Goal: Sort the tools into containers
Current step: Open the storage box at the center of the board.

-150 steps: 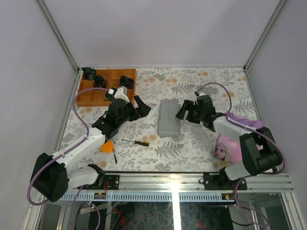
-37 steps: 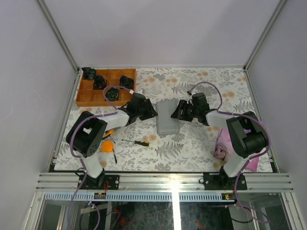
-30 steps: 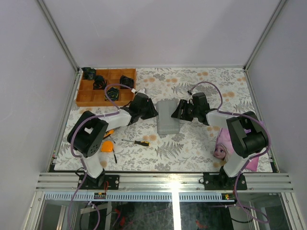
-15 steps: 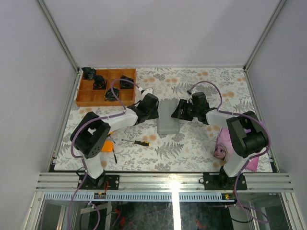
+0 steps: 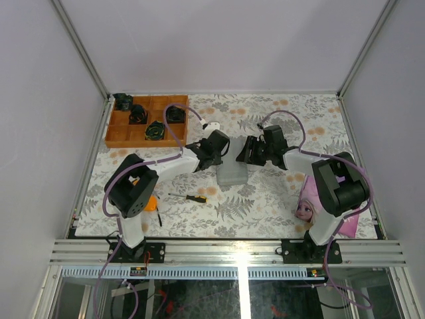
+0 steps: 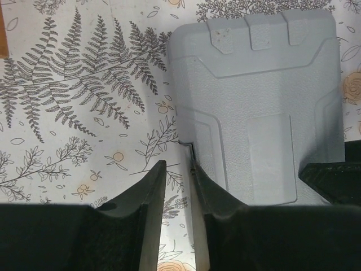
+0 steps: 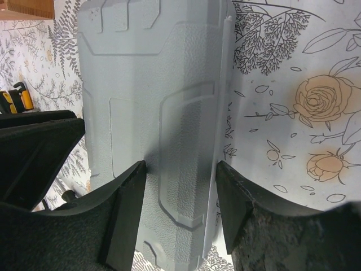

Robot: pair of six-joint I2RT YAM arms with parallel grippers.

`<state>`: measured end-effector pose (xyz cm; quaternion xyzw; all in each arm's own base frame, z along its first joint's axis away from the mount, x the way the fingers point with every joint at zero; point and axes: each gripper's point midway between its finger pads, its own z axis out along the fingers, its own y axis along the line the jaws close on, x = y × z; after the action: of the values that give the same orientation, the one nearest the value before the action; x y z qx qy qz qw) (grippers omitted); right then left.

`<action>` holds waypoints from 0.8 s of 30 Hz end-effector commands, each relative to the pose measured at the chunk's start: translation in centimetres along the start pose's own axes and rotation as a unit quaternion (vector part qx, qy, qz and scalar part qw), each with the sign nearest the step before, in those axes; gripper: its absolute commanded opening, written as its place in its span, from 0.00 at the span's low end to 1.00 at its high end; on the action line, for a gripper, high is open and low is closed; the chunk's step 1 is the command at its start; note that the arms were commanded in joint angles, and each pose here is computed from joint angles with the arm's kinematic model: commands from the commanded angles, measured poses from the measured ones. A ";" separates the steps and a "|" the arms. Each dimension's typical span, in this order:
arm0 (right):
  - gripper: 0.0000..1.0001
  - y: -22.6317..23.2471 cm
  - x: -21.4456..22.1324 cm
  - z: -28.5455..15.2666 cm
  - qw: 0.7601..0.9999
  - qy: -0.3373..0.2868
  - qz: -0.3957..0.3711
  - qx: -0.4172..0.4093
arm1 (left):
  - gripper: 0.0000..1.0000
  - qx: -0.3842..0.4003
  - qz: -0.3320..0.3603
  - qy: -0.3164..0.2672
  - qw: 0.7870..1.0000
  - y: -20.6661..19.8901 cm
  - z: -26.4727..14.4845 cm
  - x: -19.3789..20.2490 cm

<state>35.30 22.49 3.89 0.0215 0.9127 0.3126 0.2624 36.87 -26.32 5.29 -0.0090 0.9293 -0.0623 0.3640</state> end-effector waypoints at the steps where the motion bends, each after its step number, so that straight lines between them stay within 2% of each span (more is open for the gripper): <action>1: 0.57 -4.9 3.2 0.3 0.994 0.047 -0.007 0.101 | 0.20 -0.117 0.071 0.062 0.989 6.0 0.2 3.9; 9: 0.57 -5.0 3.3 0.4 0.993 0.048 -0.007 0.106 | 0.13 -0.131 0.075 0.055 0.987 6.5 -0.2 3.3; 18: 0.57 -4.9 3.1 0.5 0.993 0.048 -0.007 0.106 | 0.12 -0.137 0.073 0.041 0.987 6.6 -0.8 2.1; 22: 0.57 -4.8 3.0 0.3 0.993 0.046 -0.010 0.106 | 0.15 -0.097 0.041 0.016 0.994 5.2 -1.8 0.9; 24: 0.57 -4.8 2.9 0.2 0.993 0.045 -0.011 0.105 | 0.23 -0.059 0.014 -0.002 0.998 4.3 -2.5 -0.1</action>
<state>35.77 22.65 3.93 0.0210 0.9139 0.3049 0.2672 34.53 -20.97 3.49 0.0095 0.9447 0.0581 0.3227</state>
